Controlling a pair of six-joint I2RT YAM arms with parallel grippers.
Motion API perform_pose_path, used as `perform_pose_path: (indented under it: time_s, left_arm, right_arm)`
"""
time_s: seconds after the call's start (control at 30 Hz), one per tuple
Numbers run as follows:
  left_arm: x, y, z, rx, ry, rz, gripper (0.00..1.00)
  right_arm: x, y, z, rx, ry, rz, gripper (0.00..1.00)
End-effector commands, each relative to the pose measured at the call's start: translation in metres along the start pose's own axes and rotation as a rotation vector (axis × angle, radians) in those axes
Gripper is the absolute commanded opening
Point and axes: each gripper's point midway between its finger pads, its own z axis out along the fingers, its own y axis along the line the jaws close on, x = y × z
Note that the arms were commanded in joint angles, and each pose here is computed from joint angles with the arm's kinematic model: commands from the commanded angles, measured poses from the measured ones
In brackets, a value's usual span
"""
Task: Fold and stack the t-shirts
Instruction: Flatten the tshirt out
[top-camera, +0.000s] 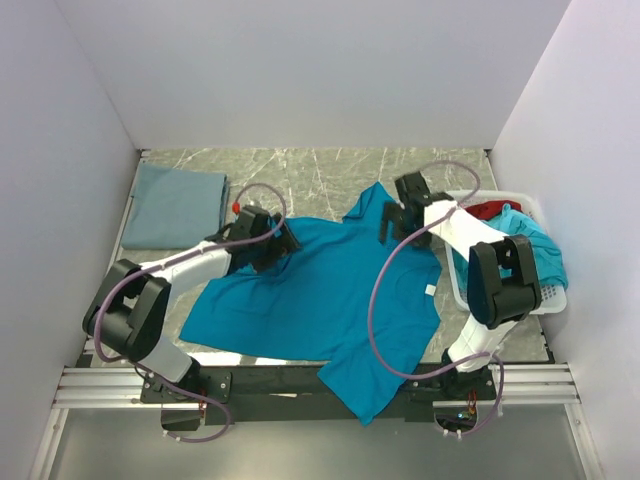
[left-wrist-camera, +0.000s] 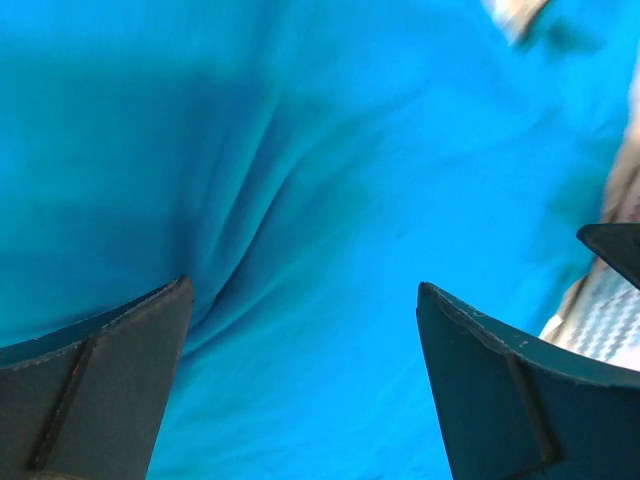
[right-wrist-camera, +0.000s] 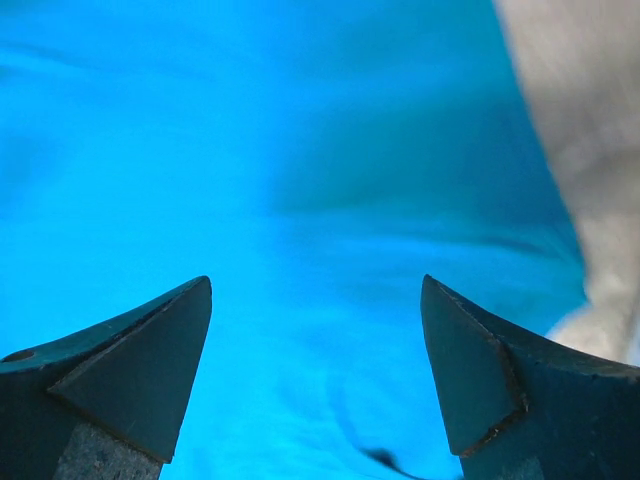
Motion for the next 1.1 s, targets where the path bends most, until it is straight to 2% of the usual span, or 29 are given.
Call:
perform_pose_path:
  time_s: [0.0,0.2,0.37,0.73,0.97,1.0,1.07]
  left_arm:
    - [-0.048,-0.02,-0.014,0.032,-0.112,0.021,0.99]
    - [-0.115,-0.008,-0.017,-0.001,-0.216,-0.023,0.99]
    - [-0.143,-0.002,-0.002,0.008,-0.233,-0.057,0.99]
    - [-0.153,0.006,0.032,-0.001,-0.182,-0.072,0.99]
    - [-0.158,0.016,0.033,-0.029,-0.186,-0.084,0.99]
    - [-0.158,0.017,0.031,-0.034,-0.185,-0.087,0.99]
    - [-0.161,0.017,0.028,-0.036,-0.193,-0.081,0.99]
  right_arm:
    - [-0.061,0.046,-0.044,-0.144,-0.185,-0.034,0.91]
    - [-0.095,0.109,-0.043,-0.3,-0.206,-0.064,0.91]
    - [-0.106,0.141,-0.018,-0.351,-0.158,-0.044,0.91]
    - [-0.119,0.2,0.032,-0.468,-0.084,0.016,0.91]
    - [-0.176,0.232,0.034,-0.54,-0.21,0.106,0.91]
    - [-0.188,0.238,0.024,-0.566,-0.234,0.111,0.91]
    - [-0.192,0.235,0.022,-0.55,-0.231,0.1,0.91]
